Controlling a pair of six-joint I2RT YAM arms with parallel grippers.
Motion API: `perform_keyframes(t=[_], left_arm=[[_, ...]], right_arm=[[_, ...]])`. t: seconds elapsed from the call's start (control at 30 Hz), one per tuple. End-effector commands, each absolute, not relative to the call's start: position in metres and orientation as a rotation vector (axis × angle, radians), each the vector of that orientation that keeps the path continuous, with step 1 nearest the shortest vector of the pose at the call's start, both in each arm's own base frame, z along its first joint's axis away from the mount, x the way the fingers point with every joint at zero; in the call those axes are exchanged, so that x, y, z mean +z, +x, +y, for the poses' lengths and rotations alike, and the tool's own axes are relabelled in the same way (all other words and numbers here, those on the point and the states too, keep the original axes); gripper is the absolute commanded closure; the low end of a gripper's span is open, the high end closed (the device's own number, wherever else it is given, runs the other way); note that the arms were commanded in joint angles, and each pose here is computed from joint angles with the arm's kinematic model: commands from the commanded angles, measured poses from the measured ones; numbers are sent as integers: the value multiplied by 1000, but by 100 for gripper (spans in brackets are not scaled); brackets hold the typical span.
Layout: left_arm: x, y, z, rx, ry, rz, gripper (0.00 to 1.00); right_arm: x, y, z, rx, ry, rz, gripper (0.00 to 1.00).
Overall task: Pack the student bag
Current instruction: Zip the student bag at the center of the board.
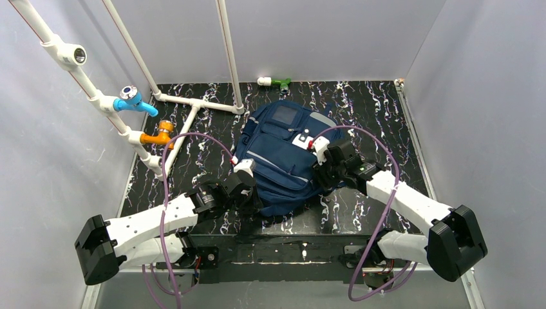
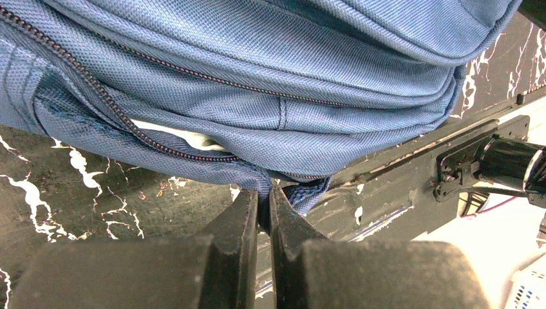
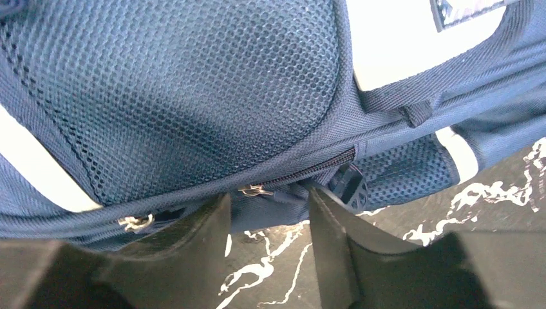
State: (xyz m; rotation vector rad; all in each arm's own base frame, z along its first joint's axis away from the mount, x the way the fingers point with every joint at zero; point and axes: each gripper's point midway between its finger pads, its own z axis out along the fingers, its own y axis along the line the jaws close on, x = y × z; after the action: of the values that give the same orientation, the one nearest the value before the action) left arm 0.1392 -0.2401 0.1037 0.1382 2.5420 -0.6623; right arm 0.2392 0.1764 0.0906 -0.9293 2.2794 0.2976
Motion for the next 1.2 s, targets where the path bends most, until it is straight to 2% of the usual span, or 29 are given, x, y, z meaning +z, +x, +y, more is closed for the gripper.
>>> perform_keyframes(t=[0.0,0.07,0.1,0.17,0.2,0.23,0.27,0.47,0.67,0.7,0.8,0.87,0.93,1.03,1.1,1.17], left_arm=[[119,127,-246,-761,175,2529,100],[118,127,-245,-759,174,2527,100],[118,127,-245,-759,175,2527,100],[116,127,-244,-755,171,2530,100],[116,126,-243,-755,171,2532,100],[115,125,-242,-753,171,2537,100],[114,124,-241,-749,167,2543,100],[106,118,-223,-706,131,2556,100],[103,115,-214,-690,133,2556,100],[106,115,-217,-699,155,2553,99],[126,117,-228,-730,307,2511,60],[144,119,-234,-757,395,2454,46],[161,121,-239,-788,505,2375,40],[188,122,-249,-819,661,2265,35],[199,124,-257,-805,765,2201,24],[197,129,-268,-735,902,2166,18]], right_arm=[[109,254,189,304,-965,2129,39],[110,260,184,254,-936,2128,41],[111,263,182,237,-918,2126,46],[115,268,183,228,-889,2116,66],[118,273,183,217,-856,2112,81],[122,278,183,205,-818,2110,91],[124,283,181,187,-776,2113,97],[140,319,131,-109,-370,2146,99],[126,338,112,-43,-215,2250,99],[125,338,116,-4,-231,2270,89],[130,327,128,95,-257,2320,49],[135,316,131,144,-245,2343,35],[140,306,131,176,-224,2356,29],[145,287,128,211,-176,2390,23],[148,276,129,258,-146,2394,20],[148,268,130,298,-119,2387,18]])
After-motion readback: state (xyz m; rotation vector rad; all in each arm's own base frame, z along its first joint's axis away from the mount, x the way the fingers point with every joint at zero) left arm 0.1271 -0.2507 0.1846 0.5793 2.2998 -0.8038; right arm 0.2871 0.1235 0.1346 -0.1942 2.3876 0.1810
